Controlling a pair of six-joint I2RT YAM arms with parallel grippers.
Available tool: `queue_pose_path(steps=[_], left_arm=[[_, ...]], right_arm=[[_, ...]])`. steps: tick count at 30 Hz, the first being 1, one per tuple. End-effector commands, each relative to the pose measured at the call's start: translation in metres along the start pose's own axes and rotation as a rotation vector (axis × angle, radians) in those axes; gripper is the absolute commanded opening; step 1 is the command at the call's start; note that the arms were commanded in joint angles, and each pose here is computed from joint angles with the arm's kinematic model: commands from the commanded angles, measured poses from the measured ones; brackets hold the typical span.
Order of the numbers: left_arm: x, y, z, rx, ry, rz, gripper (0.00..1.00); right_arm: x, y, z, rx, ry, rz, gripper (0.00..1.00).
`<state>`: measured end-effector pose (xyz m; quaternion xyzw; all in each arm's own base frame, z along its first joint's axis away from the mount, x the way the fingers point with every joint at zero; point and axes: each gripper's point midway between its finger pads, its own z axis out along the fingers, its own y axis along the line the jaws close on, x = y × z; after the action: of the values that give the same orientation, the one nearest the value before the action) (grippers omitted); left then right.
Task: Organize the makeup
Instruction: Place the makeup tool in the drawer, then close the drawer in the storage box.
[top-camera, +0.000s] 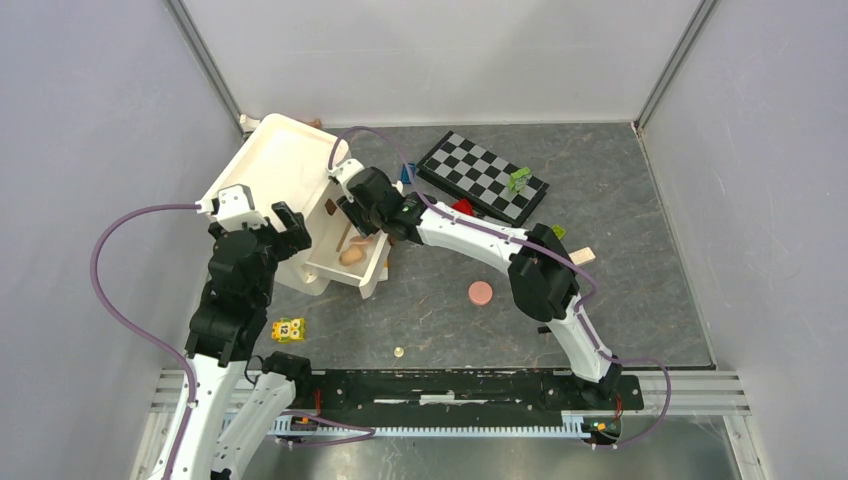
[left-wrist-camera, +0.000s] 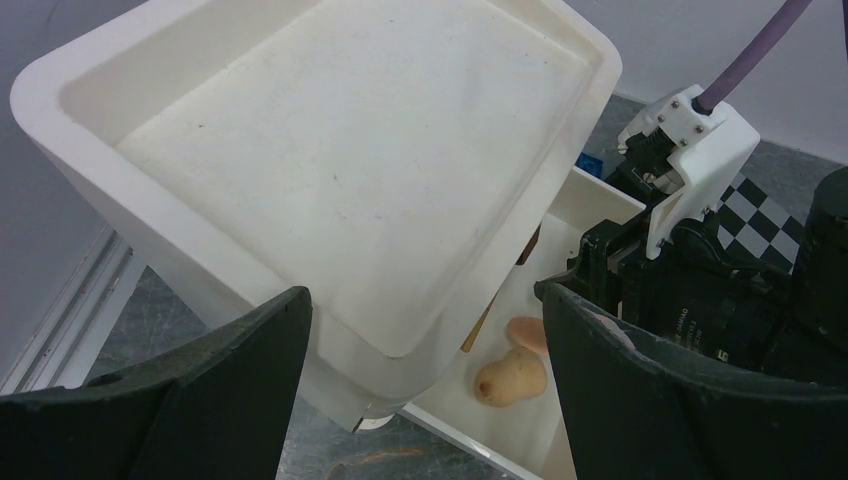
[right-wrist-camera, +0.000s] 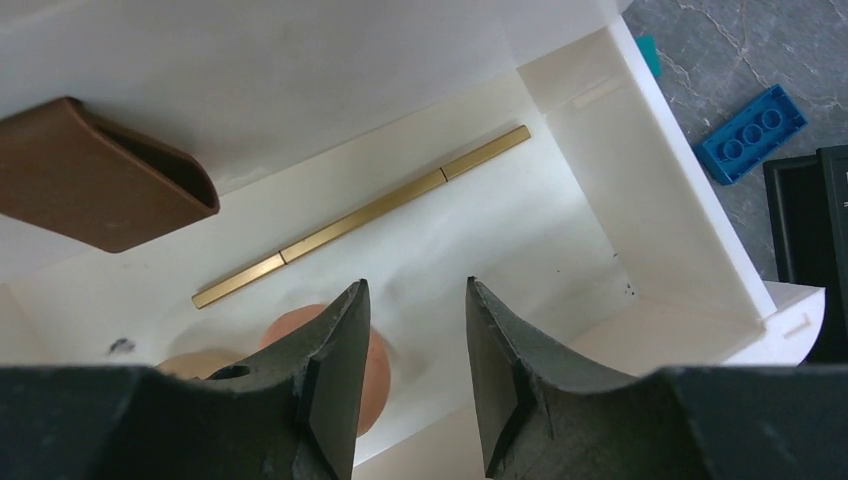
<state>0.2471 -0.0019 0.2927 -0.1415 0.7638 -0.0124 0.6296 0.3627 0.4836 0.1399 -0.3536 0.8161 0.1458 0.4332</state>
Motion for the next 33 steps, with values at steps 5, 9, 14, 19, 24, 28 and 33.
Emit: queue_pose_path(steps=[5,9,14,19,24,28,33], left_arm=[[-0.008,-0.001,-0.001,0.009,-0.032,-0.018,0.91],[-0.007,-0.001,-0.001,0.008,-0.028,-0.014,0.92],[-0.007,-0.002,-0.001,0.012,-0.026,-0.015,0.92],[-0.006,-0.002,-0.001,0.013,-0.025,-0.015,0.92],[-0.003,-0.006,0.002,0.029,-0.017,-0.010,0.93],[0.003,-0.009,0.008,0.038,0.019,0.005,0.94],[0.010,-0.011,0.014,0.033,0.050,0.017,0.94]], right_arm=[[-0.075,-0.006,-0.050,-0.018,-0.196,0.053,0.47],[-0.083,-0.013,-0.078,-0.022,-0.243,0.082,0.48],[-0.059,-0.038,-0.107,0.021,-0.277,0.169,0.48],[-0.021,-0.073,-0.126,0.093,-0.248,0.235,0.48],[0.025,-0.109,-0.144,0.160,-0.209,0.305,0.49],[0.065,-0.122,-0.155,0.185,-0.183,0.354,0.49],[0.097,-0.120,-0.161,0.185,-0.192,0.428,0.49]])
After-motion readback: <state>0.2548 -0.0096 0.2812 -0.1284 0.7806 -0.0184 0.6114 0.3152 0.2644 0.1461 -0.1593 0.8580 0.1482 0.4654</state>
